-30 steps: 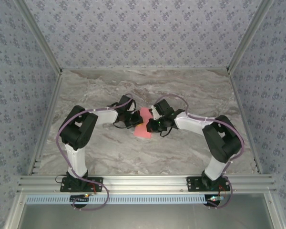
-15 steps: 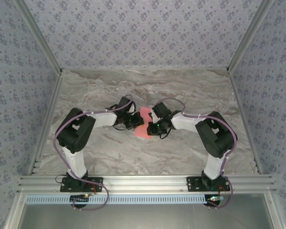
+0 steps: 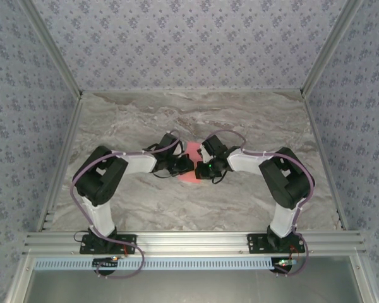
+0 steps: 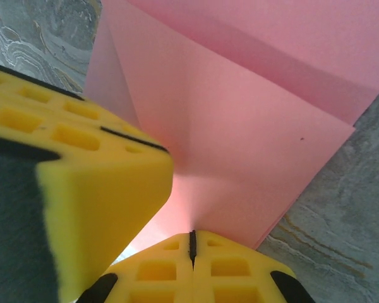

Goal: Fold a paper plane with a square sheet of paper (pick it up from the middle)
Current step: Fold the triangle a second time at the center of the table, then turn over the paper at the center of the table.

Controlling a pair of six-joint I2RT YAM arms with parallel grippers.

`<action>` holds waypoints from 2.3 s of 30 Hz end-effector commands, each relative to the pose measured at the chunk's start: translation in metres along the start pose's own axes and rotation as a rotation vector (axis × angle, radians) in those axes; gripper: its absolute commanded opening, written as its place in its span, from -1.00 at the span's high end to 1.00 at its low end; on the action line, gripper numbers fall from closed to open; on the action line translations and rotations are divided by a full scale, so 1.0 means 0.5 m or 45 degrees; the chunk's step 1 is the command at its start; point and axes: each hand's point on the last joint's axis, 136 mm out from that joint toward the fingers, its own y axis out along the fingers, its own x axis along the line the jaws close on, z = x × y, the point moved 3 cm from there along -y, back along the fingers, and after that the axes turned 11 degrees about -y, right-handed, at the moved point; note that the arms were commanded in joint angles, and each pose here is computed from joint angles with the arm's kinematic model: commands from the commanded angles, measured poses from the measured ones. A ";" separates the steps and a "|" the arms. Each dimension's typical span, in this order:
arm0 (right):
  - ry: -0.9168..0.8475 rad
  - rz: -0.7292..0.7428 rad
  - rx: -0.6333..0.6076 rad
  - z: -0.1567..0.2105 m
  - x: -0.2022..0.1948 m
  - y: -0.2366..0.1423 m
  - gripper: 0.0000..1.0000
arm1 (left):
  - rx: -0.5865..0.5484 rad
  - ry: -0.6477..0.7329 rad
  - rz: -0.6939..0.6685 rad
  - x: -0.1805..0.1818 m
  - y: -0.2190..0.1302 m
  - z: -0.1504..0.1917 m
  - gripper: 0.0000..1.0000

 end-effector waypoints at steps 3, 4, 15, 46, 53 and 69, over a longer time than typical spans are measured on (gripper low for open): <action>0.045 0.137 0.212 0.092 -0.060 0.026 1.00 | 0.016 0.067 -0.112 0.029 0.023 -0.001 0.87; 0.040 0.145 0.221 0.096 -0.063 0.025 1.00 | 0.009 0.075 -0.125 0.032 0.022 -0.004 0.86; 0.007 0.197 0.335 0.167 -0.112 0.014 1.00 | -0.127 0.111 -0.188 0.084 -0.024 -0.104 0.76; 0.066 -0.206 -0.163 -0.100 -0.062 -0.089 0.16 | -0.267 -0.107 0.059 -0.011 -0.133 -0.076 -0.52; 0.043 -0.259 -0.081 -0.084 -0.062 -0.058 0.30 | -0.172 -0.161 0.177 -0.019 -0.105 -0.054 -0.46; 0.136 -0.271 -0.189 -0.087 -0.099 -0.070 0.90 | -0.052 -0.180 0.273 -0.032 -0.060 -0.043 0.02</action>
